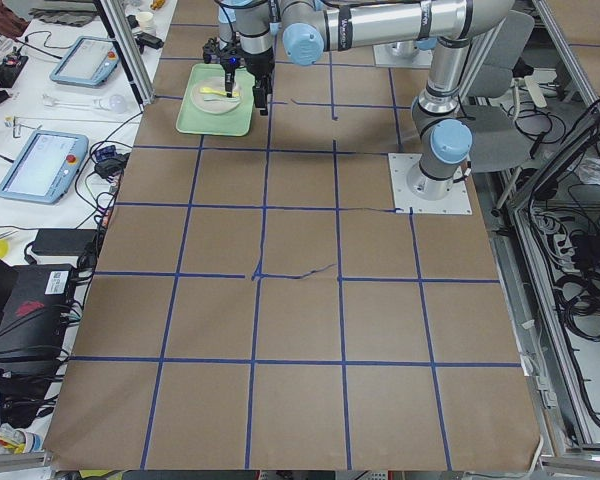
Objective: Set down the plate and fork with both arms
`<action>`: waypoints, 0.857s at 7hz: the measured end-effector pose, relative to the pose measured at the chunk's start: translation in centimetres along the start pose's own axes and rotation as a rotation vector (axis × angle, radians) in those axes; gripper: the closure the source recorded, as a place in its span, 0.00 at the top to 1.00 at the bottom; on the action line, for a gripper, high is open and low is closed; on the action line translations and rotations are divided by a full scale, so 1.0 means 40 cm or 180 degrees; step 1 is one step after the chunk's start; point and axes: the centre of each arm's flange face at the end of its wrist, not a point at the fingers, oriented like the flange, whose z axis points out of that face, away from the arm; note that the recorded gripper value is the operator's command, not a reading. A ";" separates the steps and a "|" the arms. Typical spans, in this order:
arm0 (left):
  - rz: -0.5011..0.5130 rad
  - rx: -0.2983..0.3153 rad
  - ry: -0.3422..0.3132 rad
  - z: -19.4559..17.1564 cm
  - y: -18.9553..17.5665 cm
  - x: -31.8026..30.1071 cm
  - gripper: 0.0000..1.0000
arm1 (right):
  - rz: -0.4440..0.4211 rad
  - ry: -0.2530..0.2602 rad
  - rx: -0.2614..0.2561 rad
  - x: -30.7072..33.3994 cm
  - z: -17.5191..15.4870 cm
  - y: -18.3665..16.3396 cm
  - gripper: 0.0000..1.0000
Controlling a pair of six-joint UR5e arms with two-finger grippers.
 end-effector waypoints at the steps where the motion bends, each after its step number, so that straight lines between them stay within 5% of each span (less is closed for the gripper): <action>1: 0.0011 -0.0004 0.0002 0.005 0.002 0.001 1.00 | -0.0007 0.0001 -0.0001 -0.004 0.000 0.002 0.30; 6: 0.0024 -0.0011 -0.0024 0.040 0.026 -0.008 1.00 | -0.0032 0.0002 0.0004 -0.006 -0.009 0.002 0.18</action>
